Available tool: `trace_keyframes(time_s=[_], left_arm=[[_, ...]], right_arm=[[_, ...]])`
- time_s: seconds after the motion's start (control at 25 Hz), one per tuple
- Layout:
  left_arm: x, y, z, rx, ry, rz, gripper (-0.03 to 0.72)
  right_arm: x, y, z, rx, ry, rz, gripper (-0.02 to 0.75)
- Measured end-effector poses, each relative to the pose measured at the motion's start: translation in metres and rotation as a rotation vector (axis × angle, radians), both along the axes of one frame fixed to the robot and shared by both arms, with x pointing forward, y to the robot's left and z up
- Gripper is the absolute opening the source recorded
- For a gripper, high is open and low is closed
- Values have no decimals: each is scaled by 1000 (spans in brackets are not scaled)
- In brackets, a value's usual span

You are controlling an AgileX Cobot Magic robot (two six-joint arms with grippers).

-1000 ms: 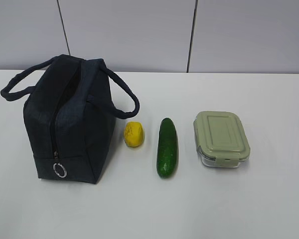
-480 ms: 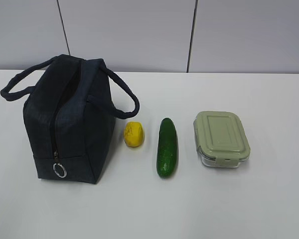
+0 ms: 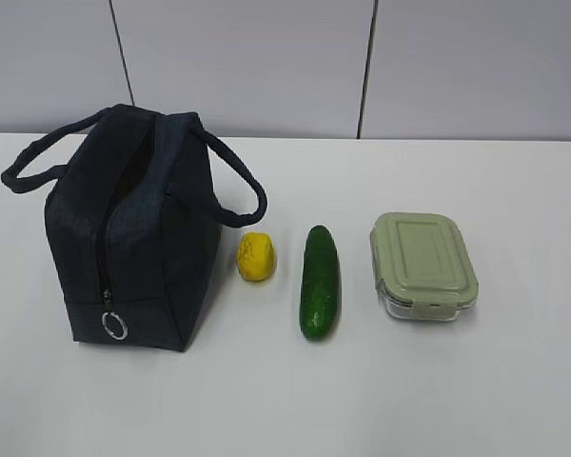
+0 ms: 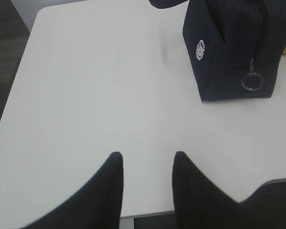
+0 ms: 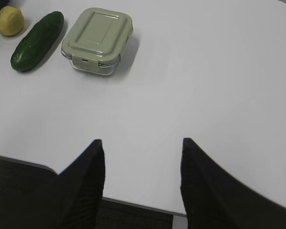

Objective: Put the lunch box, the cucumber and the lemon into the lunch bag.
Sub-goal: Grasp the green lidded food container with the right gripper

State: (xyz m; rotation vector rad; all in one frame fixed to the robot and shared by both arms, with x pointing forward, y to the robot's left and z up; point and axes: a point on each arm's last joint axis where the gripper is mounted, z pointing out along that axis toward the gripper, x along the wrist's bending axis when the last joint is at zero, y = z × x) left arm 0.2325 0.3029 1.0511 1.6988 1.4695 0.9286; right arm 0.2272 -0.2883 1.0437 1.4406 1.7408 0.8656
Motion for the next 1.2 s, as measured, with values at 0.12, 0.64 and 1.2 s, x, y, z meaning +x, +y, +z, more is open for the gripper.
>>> trace_keyframes(time_s=[0.12,0.64,1.2], left_arm=[[0,0,0,0,0,0,239],[0,0,0,0,0,0,239],[0,0,0,0,0,0,239]], right_arm=[[0,0,0,0,0,0,391],[0,3,6,67,-44,-2,390],[70,31,24,431,129,202,390]])
